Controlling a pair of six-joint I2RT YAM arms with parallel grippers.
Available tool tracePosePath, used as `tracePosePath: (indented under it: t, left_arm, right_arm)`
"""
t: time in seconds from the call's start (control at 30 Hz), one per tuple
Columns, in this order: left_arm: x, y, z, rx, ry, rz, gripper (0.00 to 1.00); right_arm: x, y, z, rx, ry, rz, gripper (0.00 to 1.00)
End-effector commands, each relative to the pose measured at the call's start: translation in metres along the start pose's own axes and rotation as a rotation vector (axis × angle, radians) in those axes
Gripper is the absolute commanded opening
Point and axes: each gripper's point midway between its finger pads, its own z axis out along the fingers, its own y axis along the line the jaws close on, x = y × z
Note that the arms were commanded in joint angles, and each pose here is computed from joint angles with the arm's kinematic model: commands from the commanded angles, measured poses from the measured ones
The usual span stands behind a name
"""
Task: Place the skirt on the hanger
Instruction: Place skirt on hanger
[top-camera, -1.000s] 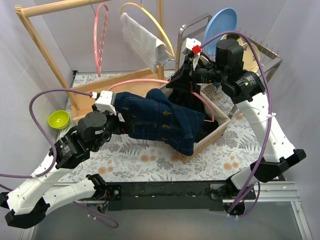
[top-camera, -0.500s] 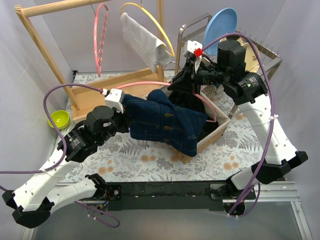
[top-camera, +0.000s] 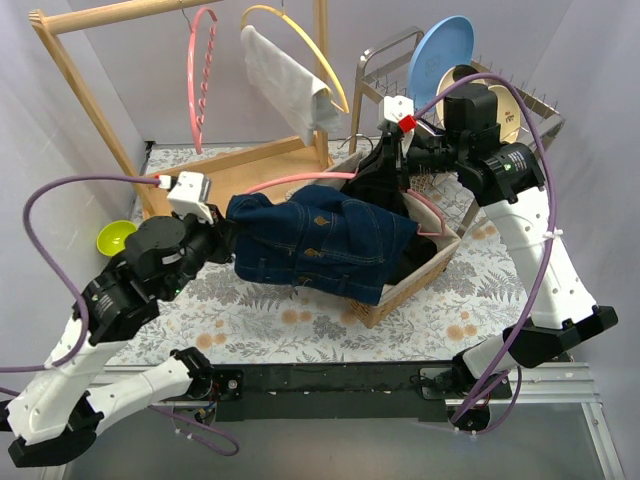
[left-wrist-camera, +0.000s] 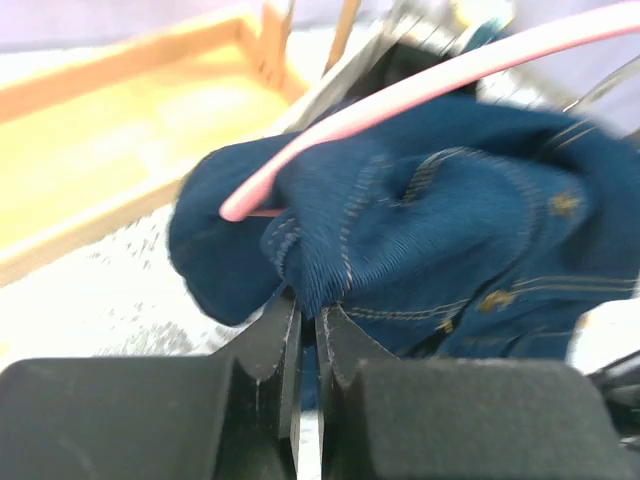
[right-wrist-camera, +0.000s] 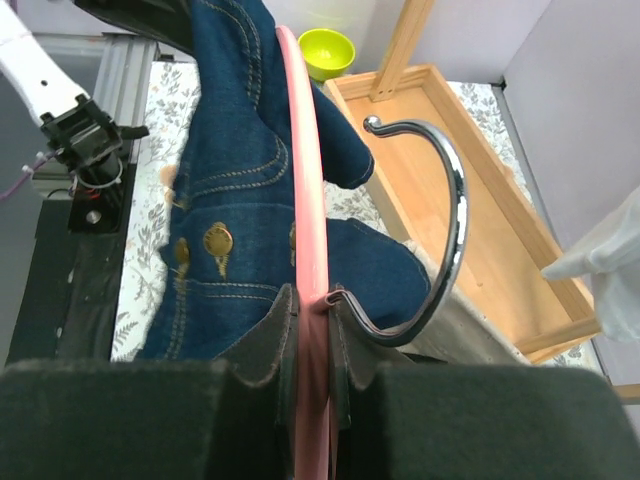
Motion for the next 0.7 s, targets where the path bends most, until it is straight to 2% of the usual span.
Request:
tracePosePath:
  t: [0.0,0.07,0.1,0.2,0.27,0.33,0.37,0.4,0.5,0.63,0.67]
  left_arm:
    - [0.023,0.013,0.026,-0.099,0.046,0.042,0.0]
    - [0.023,0.022,0.03,-0.157,0.054,0.05,0.0]
    - [0.016,0.038,0.03,-0.247,0.033,0.052,0.0]
    - [0.003,0.068,0.022,-0.368,0.0,0.064,0.0]
    - [-0.001,0.073,0.024,-0.368,0.0,0.07,0.02]
    - [0.014,0.077,0.037,-0.367,0.063,0.07,0.21]
    - [0.019,0.077,0.041,-0.359,0.085,0.065,0.5]
    - [0.022,0.073,0.044,-0.34,0.092,0.043,0.58]
    - [0.007,0.042,0.04,-0.178,0.053,-0.034,0.7]
    - [-0.043,-0.002,-0.001,0.065,-0.076,-0.121,0.72]
    - [-0.058,-0.022,-0.017,0.174,-0.099,-0.136,0.73]
  right_arm:
    - [-0.026,0.023,-0.019,-0.037,-0.057,-0.107,0.01]
    - [-0.037,0.026,-0.024,-0.033,-0.071,-0.117,0.01]
    - [-0.042,0.028,-0.026,-0.031,-0.077,-0.121,0.01]
    - [-0.06,0.03,-0.034,-0.001,-0.106,-0.143,0.01]
    - [-0.067,0.032,-0.036,-0.001,-0.121,-0.136,0.01]
    - [-0.068,0.034,-0.035,-0.014,-0.131,-0.103,0.01]
    - [-0.07,0.031,-0.034,-0.006,-0.141,-0.099,0.01]
    - [-0.066,0.029,-0.032,-0.001,-0.141,-0.071,0.01]
    - [-0.063,0.013,-0.027,0.062,-0.15,0.006,0.01]
    - [-0.065,-0.019,-0.021,0.181,-0.149,0.116,0.01]
    - [-0.066,-0.025,-0.018,0.195,-0.155,0.134,0.01]
